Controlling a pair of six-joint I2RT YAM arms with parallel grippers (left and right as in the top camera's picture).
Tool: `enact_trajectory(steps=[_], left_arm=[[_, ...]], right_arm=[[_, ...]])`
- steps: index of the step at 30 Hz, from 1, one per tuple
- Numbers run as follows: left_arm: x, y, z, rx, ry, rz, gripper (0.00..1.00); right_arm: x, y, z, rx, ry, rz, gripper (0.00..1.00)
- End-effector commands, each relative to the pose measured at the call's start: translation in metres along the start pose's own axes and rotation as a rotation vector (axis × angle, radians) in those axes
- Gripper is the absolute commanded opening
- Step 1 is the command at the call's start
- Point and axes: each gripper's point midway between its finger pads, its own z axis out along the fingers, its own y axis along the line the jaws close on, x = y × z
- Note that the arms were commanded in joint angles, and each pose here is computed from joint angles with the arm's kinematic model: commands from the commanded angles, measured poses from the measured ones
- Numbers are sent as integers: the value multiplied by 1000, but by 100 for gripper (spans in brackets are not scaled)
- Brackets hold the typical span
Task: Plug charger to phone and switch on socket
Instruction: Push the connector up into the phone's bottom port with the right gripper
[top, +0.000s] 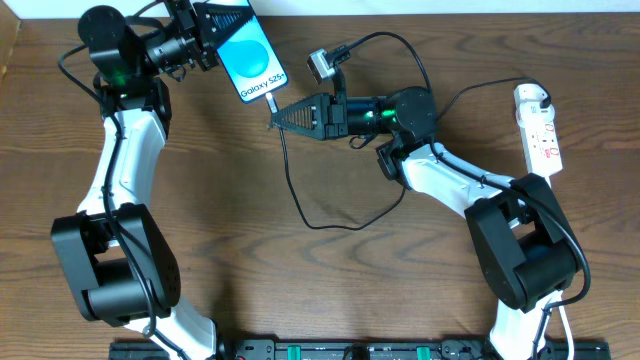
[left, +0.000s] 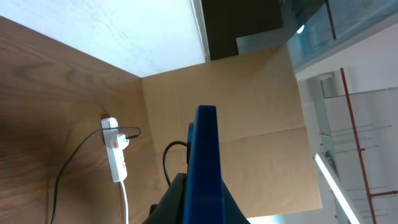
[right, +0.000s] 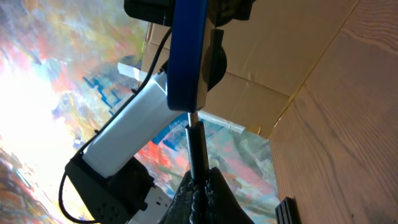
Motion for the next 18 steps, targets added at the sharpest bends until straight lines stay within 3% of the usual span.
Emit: enact_trajectory(steps=[1, 18], left_arm=[[17, -18, 1, 18, 83, 85, 7], [28, -18, 2, 25, 144, 142, 7]], right_arm=[[-9, 2, -2, -1, -40, -3, 1], [-15, 1, -2, -1, -78, -17, 1]])
